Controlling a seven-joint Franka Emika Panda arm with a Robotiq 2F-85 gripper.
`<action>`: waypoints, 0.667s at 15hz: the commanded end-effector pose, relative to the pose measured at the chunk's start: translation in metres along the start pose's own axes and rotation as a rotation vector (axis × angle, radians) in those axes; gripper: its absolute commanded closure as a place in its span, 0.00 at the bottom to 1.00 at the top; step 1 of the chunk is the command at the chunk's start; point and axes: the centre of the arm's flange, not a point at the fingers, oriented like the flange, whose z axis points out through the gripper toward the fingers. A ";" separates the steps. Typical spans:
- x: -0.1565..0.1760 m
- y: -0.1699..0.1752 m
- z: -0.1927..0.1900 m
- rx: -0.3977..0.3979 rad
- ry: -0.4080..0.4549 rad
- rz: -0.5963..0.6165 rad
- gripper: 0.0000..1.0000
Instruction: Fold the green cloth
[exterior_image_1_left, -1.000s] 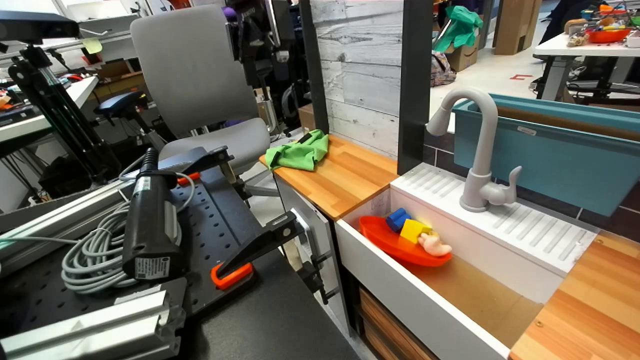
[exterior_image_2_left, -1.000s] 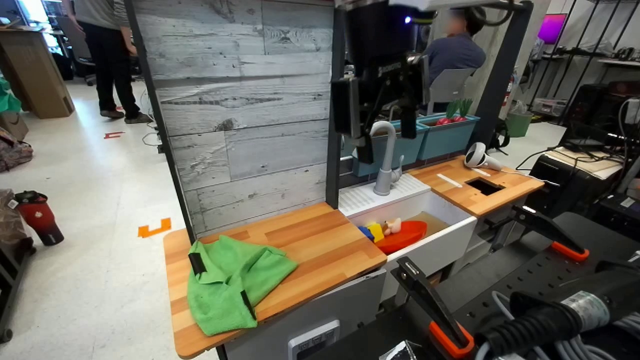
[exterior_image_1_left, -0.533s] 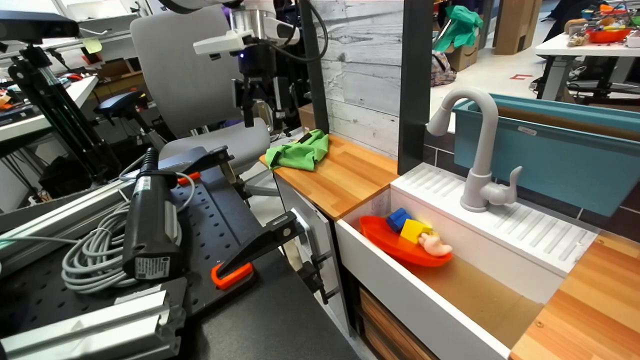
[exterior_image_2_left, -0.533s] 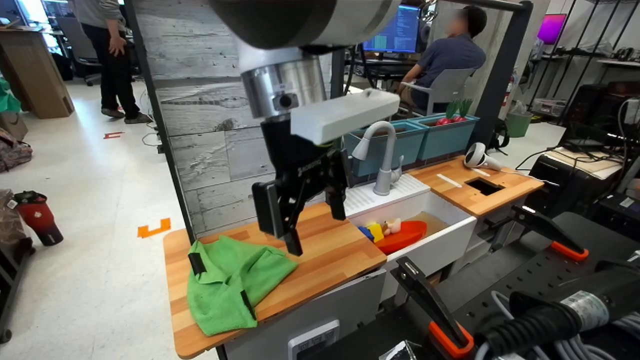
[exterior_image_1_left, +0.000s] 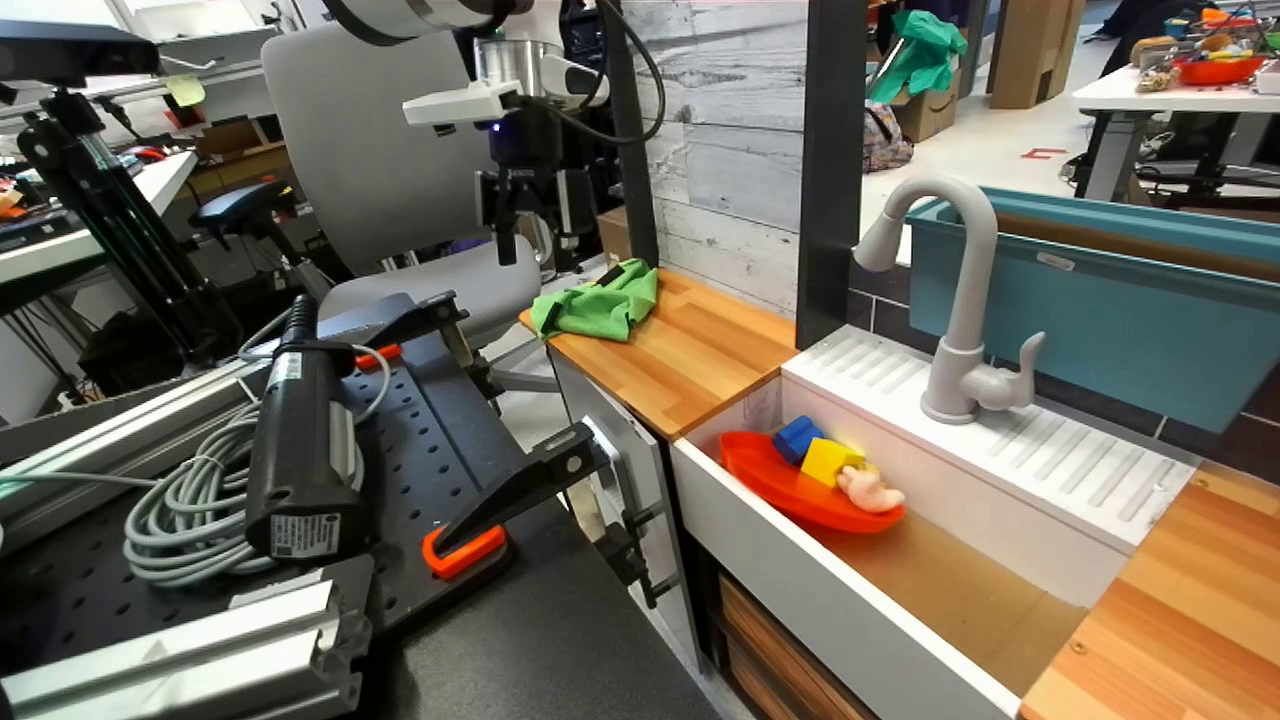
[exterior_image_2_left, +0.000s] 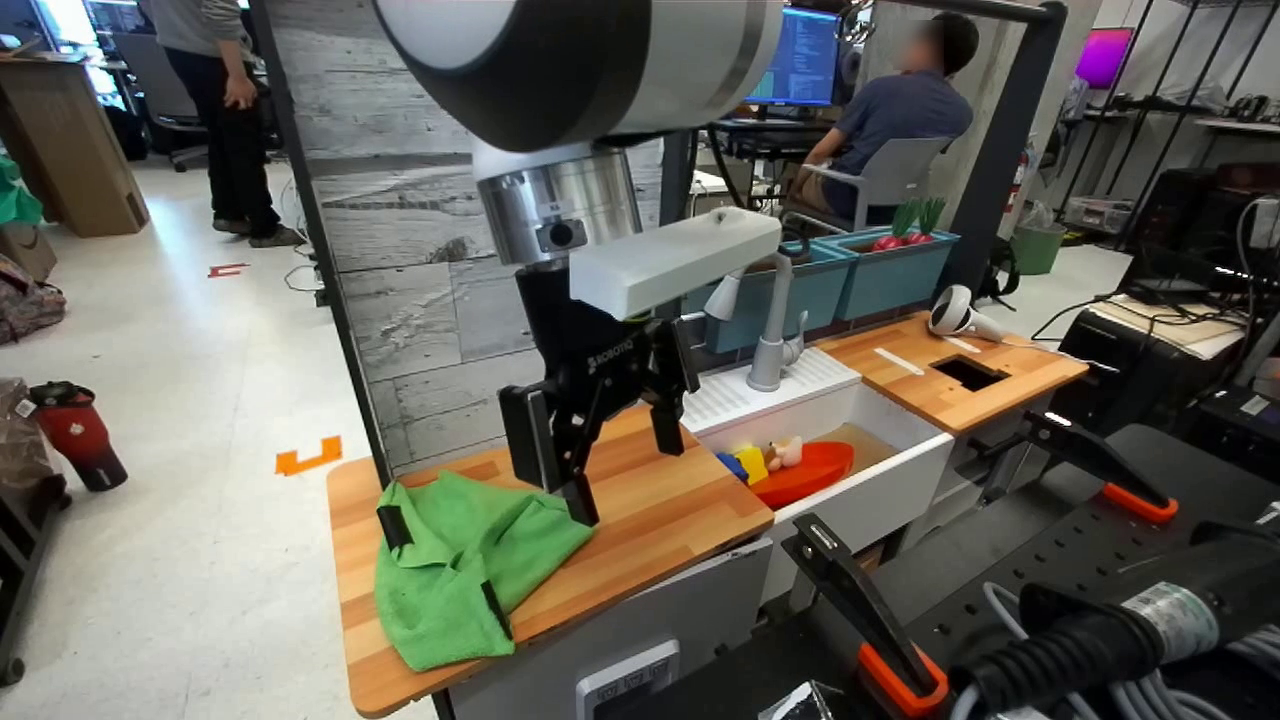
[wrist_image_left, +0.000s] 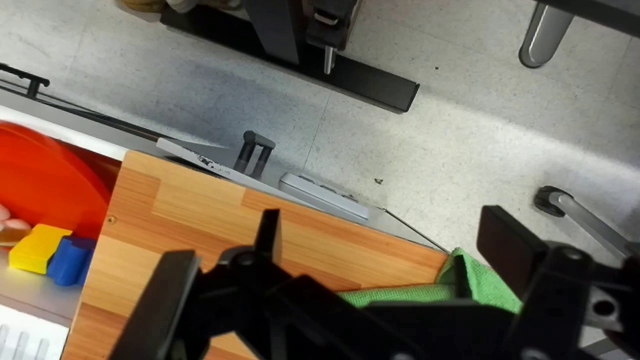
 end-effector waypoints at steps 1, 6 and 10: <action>0.019 -0.011 0.005 0.023 0.014 -0.017 0.00; 0.046 -0.036 0.022 0.067 0.037 -0.041 0.00; 0.068 -0.051 0.039 0.092 0.061 -0.042 0.00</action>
